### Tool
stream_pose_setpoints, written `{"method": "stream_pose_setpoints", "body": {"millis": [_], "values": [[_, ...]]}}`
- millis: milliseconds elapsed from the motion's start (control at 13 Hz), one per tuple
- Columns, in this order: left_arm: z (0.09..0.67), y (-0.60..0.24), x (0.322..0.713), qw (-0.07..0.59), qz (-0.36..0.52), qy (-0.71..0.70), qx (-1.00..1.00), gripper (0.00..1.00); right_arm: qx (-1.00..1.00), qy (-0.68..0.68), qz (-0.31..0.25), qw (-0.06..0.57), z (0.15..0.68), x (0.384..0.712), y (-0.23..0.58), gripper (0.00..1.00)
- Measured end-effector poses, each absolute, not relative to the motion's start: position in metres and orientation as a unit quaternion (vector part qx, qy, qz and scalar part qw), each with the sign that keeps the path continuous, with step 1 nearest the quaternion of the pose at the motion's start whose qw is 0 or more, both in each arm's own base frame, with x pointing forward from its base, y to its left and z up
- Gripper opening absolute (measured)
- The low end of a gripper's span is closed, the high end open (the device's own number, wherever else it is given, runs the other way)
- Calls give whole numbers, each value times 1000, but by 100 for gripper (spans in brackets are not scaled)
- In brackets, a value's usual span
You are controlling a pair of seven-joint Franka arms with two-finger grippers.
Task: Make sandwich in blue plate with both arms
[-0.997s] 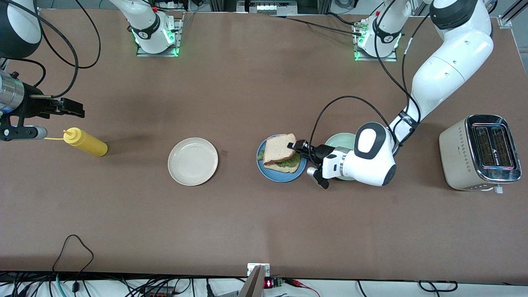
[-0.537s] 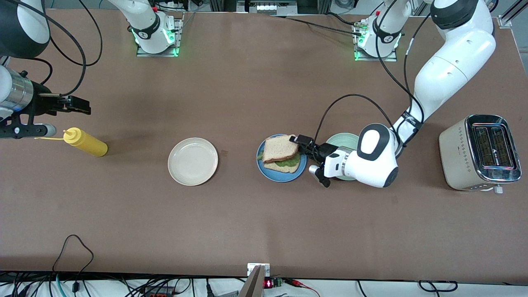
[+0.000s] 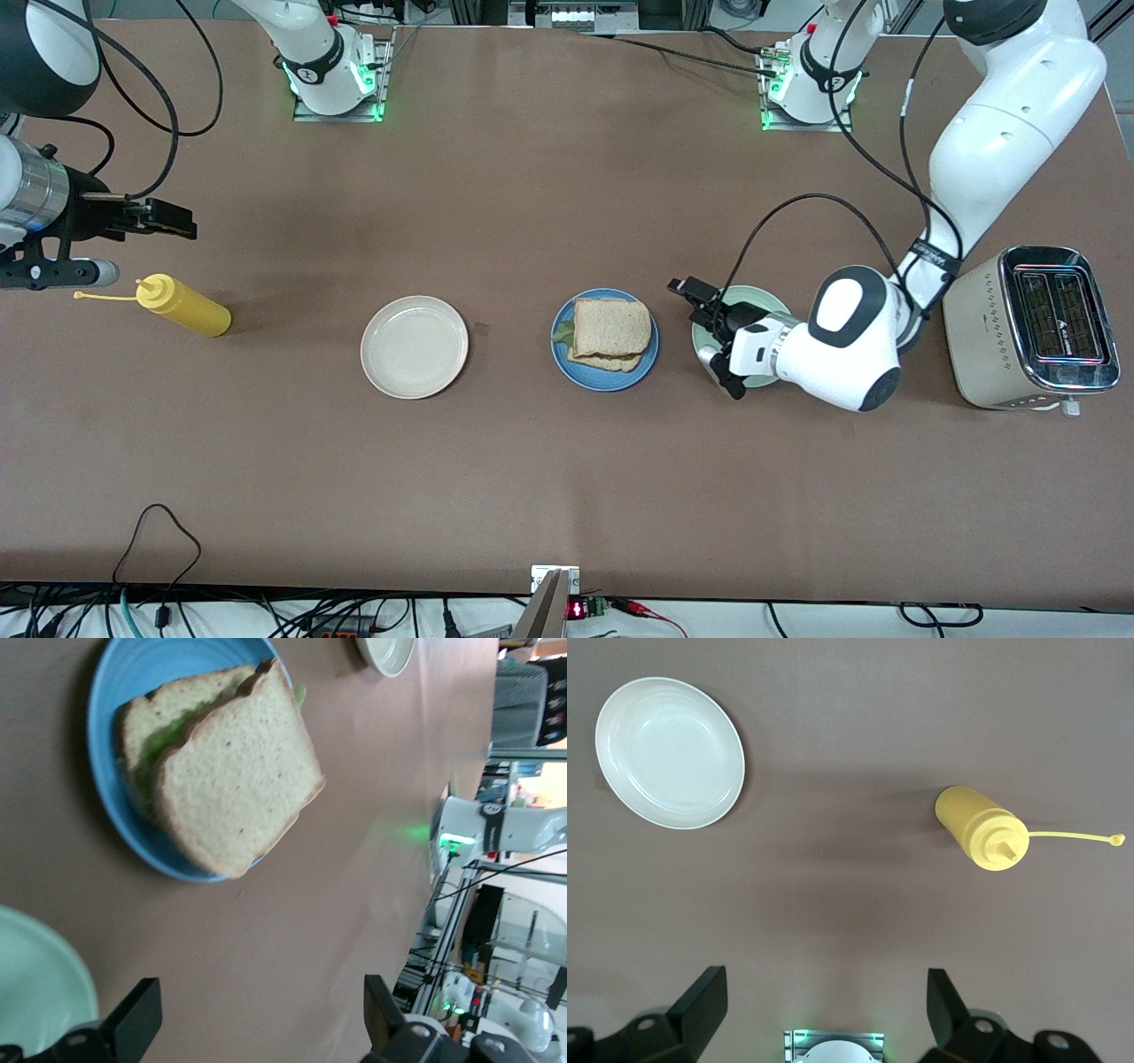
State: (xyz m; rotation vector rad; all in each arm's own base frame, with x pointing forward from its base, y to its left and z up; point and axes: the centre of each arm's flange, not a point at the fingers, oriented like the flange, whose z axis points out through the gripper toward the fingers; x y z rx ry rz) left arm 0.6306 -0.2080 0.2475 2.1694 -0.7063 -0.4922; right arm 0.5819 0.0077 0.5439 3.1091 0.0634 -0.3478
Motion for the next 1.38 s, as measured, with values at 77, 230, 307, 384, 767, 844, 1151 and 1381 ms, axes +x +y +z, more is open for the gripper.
{"method": "stream_pose_setpoints", "body": {"millis": [77,230,307,384,767,844,1151,1381], "values": [[258,-194,632,370,-199,-289,860,100,994,20,-111,6,544,582,8,100],[285,-167,633,313,-213,-305,874,100,994,20,-109,6,544,582,8,100],[302,-158,634,279,-217,-310,883,100,994,20,-107,6,544,583,8,100],[321,-152,634,242,-219,-311,893,100,994,21,-104,6,544,584,8,100],[422,-148,612,96,-221,-260,935,100,995,20,-93,1,545,586,9,100],[435,-147,609,85,-219,-253,939,100,995,19,-93,-2,545,586,8,100],[479,-132,614,45,-195,-238,950,100,995,17,-93,-4,544,586,6,100],[519,-121,613,10,-160,-205,965,100,996,22,-89,-4,543,588,6,100]]}}
